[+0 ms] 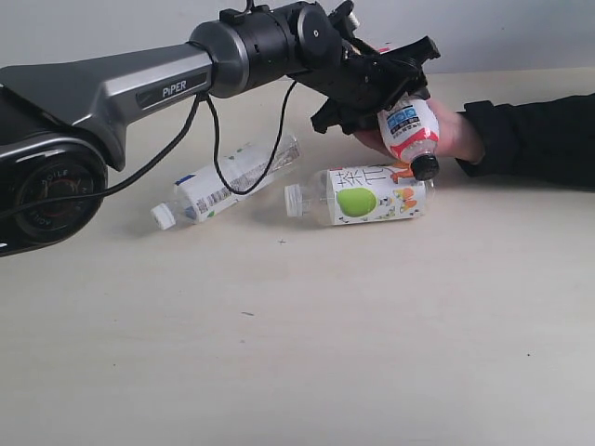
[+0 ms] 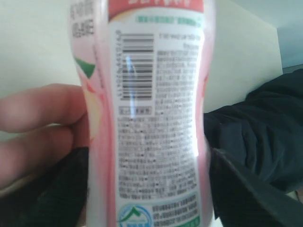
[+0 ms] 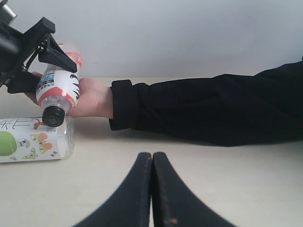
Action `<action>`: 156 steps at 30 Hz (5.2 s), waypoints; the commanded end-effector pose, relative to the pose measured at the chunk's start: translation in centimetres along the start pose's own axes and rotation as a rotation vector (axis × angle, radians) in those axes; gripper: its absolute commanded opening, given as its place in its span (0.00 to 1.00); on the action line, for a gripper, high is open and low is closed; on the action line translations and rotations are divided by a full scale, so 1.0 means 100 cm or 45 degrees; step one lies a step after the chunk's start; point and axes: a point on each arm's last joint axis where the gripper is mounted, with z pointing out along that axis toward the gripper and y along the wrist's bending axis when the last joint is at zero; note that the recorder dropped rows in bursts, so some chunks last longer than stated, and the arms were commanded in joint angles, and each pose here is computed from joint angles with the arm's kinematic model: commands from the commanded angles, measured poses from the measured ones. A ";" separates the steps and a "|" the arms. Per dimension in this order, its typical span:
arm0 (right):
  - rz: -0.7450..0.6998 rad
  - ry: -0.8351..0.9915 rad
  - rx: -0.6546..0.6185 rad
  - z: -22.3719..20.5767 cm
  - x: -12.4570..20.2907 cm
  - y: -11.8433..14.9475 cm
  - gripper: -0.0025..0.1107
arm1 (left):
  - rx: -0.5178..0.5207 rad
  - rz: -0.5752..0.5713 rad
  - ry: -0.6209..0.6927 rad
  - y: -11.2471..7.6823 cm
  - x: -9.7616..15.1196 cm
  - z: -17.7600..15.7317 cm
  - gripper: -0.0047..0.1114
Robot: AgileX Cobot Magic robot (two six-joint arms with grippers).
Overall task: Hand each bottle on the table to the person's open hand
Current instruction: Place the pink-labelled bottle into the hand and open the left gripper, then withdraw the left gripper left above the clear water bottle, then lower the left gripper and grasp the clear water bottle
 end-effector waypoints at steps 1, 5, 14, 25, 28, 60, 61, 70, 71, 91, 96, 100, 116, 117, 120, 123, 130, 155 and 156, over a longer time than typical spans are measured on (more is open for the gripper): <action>-0.011 -0.016 0.006 0.000 0.000 0.000 0.02 | 0.016 -0.010 -0.002 -0.001 0.000 0.000 0.63; -0.011 -0.016 0.006 0.000 0.000 0.000 0.02 | 0.011 0.054 0.014 -0.003 0.000 -0.002 0.63; -0.011 -0.016 0.006 0.000 0.000 0.000 0.02 | 0.001 0.066 0.036 -0.004 0.001 -0.005 0.80; -0.011 -0.016 0.006 0.000 0.000 0.000 0.02 | -0.010 0.066 0.059 -0.004 0.002 -0.005 0.84; -0.011 -0.016 0.006 0.000 0.000 0.000 0.02 | -0.017 0.066 0.074 -0.003 0.003 -0.005 0.84; -0.011 -0.016 0.006 0.000 0.000 0.000 0.02 | -0.221 0.647 0.379 -0.043 0.000 -0.103 0.16; -0.011 -0.016 0.006 0.000 0.000 0.000 0.02 | -0.224 0.660 0.396 -0.045 0.000 -0.108 0.07; -0.011 -0.018 0.006 0.000 0.000 0.000 0.02 | -0.203 0.960 0.449 -0.062 -0.002 -0.148 0.04; -0.011 -0.018 0.006 0.000 0.000 0.000 0.02 | -0.198 0.985 0.449 -0.063 -0.002 -0.152 0.04; -0.011 -0.018 0.006 0.000 0.000 0.000 0.02 | -0.424 1.240 0.694 0.008 0.043 -0.186 0.04; -0.011 -0.018 0.006 0.000 0.000 0.000 0.02 | -0.497 1.215 0.639 0.031 0.028 -0.189 0.04; -0.011 -0.018 0.006 0.000 0.000 0.000 0.02 | -0.549 1.108 0.585 0.051 0.006 -0.197 0.04; -0.011 -0.018 0.006 0.000 0.000 0.000 0.02 | -0.549 1.291 0.570 0.075 -0.022 -0.210 0.04; -0.011 -0.018 0.006 0.000 0.000 0.000 0.02 | -0.546 1.311 0.566 0.075 -0.022 -0.209 0.04; -0.011 -0.018 0.006 0.000 0.000 0.000 0.02 | -0.537 1.357 0.575 0.075 -0.022 -0.209 0.04; -0.011 -0.018 0.006 0.000 0.000 0.000 0.02 | -0.531 1.388 0.572 0.075 -0.023 -0.209 0.04; -0.011 -0.018 0.006 0.000 0.000 0.000 0.02 | -0.531 1.385 0.582 0.075 -0.022 -0.209 0.04; -0.011 -0.016 0.006 0.000 0.000 0.000 0.02 | -0.359 1.227 0.578 0.065 -0.014 -0.206 0.04; -0.011 -0.016 0.006 0.000 0.000 0.000 0.02 | -0.359 1.227 0.578 0.065 -0.014 -0.206 0.04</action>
